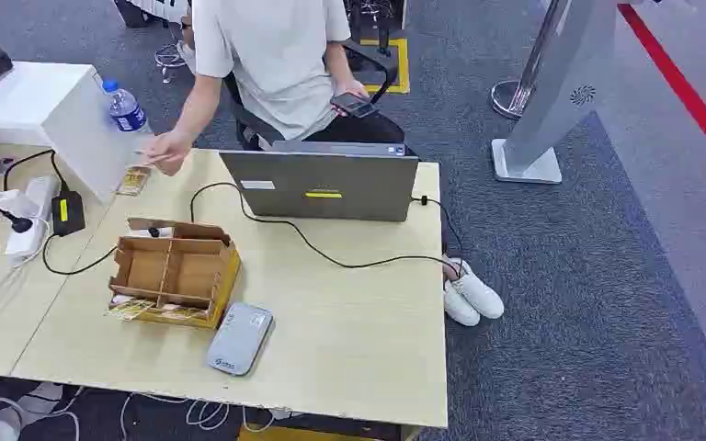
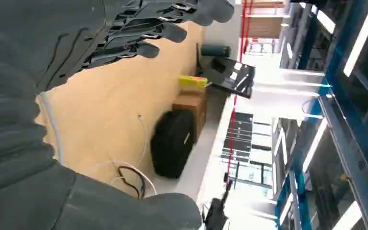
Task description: Pass the card to the sensor for recognition and then transmit it.
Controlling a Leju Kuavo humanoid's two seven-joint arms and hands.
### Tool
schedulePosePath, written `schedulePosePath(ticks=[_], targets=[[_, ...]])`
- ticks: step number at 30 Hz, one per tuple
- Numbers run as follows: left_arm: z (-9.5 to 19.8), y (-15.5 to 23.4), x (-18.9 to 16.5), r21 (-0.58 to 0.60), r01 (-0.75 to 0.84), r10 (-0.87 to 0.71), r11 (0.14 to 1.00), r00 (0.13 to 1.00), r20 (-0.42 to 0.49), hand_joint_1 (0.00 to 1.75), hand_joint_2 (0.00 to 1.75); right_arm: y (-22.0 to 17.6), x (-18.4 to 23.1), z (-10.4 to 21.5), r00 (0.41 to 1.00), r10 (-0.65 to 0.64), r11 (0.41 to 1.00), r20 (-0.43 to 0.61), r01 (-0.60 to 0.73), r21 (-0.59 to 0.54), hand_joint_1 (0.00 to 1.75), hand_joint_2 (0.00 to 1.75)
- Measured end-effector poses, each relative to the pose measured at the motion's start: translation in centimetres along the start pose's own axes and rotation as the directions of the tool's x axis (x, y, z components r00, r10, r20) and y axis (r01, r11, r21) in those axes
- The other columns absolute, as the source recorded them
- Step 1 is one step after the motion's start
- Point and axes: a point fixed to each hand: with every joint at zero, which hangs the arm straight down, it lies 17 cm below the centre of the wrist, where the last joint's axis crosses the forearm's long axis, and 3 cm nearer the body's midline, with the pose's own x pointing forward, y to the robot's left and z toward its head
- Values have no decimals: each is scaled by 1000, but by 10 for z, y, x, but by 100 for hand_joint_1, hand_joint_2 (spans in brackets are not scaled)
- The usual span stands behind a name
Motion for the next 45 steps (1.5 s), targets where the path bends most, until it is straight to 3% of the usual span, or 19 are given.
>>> schedulePosePath(ticks=[16,17,25,33,45], targets=[[-14,-197,9,-365,232,-186,902,970,159,0,0,2,1,-1,1000,17,1000,-10,-17,8,0,175],[-14,-207,10,-383,247,-194,890,966,172,0,175,3,1,-1,1000,18,1000,-11,-17,10,0,175],[2,-304,16,-547,342,-229,764,937,265,0,175,4,1,0,1000,17,1000,-15,-17,14,0,175],[33,-391,7,-691,435,-266,577,900,345,0,175,6,1,-1,1000,17,1000,-23,-16,19,0,175],[76,-477,-10,-744,617,-337,257,779,530,0,175,7,0,0,999,16,1000,-30,-15,24,0,175]])
